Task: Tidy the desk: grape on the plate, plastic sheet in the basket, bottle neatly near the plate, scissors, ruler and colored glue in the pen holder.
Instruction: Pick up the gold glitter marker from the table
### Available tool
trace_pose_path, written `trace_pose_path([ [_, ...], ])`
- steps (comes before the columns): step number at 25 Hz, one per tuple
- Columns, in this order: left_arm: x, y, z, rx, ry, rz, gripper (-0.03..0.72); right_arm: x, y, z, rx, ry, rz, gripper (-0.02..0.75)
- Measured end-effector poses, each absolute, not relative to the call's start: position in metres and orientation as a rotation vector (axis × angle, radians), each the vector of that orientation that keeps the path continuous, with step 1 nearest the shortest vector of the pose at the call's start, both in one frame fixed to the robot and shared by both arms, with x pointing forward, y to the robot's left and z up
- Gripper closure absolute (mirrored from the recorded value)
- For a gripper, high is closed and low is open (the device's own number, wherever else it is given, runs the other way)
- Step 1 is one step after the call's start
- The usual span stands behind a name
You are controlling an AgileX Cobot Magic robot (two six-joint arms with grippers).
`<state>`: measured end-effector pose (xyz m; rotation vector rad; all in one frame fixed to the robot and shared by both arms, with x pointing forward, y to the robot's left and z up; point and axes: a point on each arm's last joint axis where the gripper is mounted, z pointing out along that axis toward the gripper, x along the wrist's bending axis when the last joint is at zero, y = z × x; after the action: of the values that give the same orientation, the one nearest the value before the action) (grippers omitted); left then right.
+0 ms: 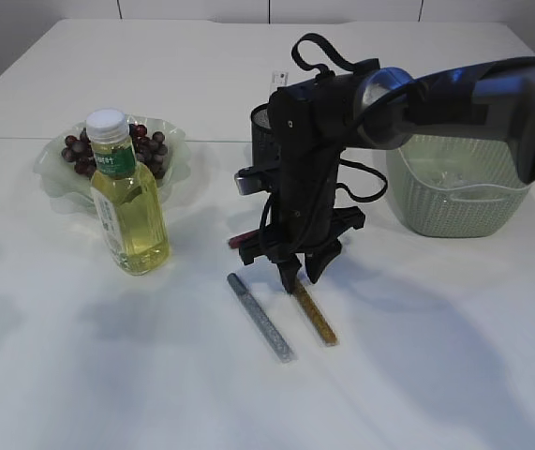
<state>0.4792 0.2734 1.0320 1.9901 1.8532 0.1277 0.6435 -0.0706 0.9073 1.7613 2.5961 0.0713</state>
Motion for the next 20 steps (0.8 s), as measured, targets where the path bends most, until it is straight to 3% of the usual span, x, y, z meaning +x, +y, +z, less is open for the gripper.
trace_pose_path([
  [10, 0.4792, 0.2734, 1.0320, 1.990, 1.853, 0.128, 0.316, 0.6431, -0.0710, 0.8982, 1.766, 2.606, 0.033, 0.458],
  [20, 0.4794, 0.2735, 1.0321, 1.989, 1.852, 0.130, 0.316, 0.6427, -0.0707, 0.8988, 1.753, 2.623, 0.031, 0.619],
])
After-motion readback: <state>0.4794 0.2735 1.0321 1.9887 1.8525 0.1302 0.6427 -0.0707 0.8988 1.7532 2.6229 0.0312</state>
